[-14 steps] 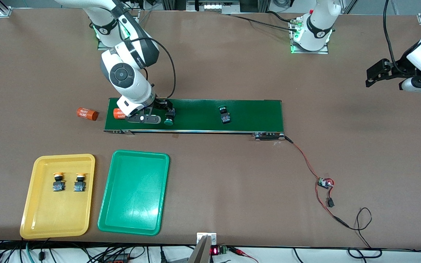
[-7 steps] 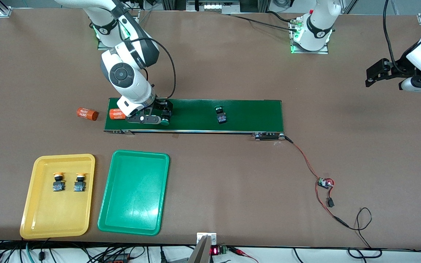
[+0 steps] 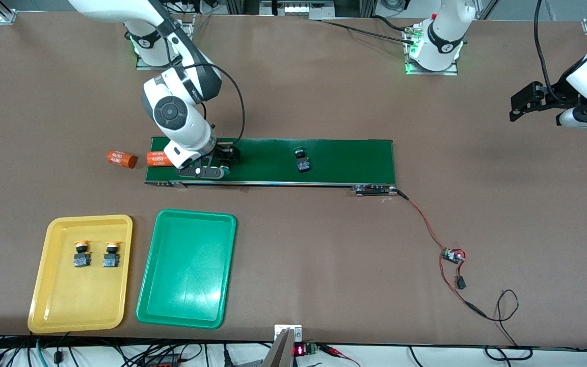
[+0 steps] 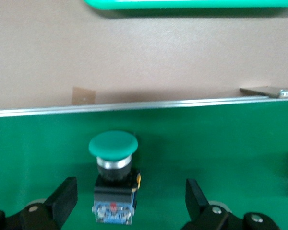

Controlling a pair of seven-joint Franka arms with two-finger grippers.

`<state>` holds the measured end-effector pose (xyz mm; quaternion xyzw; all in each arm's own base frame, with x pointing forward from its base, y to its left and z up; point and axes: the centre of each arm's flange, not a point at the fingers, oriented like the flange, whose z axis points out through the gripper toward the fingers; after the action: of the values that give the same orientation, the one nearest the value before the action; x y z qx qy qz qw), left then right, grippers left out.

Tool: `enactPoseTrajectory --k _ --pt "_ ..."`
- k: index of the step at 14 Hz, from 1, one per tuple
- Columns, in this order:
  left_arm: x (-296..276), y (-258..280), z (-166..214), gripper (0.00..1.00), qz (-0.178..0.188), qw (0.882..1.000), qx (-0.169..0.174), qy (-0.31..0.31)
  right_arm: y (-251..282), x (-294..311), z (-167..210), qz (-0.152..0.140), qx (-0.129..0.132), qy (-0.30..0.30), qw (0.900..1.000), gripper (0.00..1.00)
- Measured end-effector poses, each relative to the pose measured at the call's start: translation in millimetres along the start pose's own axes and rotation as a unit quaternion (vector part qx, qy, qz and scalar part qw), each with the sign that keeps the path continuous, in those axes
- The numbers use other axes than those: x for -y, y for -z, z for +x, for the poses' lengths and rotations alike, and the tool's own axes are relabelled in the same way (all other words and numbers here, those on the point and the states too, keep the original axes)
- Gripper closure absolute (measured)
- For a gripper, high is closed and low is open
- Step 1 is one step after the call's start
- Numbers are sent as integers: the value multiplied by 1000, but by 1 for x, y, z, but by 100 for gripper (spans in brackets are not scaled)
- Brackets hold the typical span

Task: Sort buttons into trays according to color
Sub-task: 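Grasp the green-capped button at the belt end with the right gripper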

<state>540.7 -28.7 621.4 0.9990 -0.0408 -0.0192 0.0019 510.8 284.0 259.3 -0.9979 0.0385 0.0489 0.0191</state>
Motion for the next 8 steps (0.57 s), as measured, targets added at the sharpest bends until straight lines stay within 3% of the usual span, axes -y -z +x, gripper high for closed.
enactPoseTrajectory --k 2,4,6,8 --pt "0 0 0 0 0 1000 0 0 -7 -2 2 -1 2 0 1000 4" --pt "0 0 0 0 0 1000 0 0 -10 -3 2 -5 2 3 1000 21" --pt "0 0 0 0 0 1000 0 0 -11 -4 3 -6 1 3 1000 26" --pt "0 0 0 0 0 1000 0 0 -11 -4 3 -6 1 2 1000 50"
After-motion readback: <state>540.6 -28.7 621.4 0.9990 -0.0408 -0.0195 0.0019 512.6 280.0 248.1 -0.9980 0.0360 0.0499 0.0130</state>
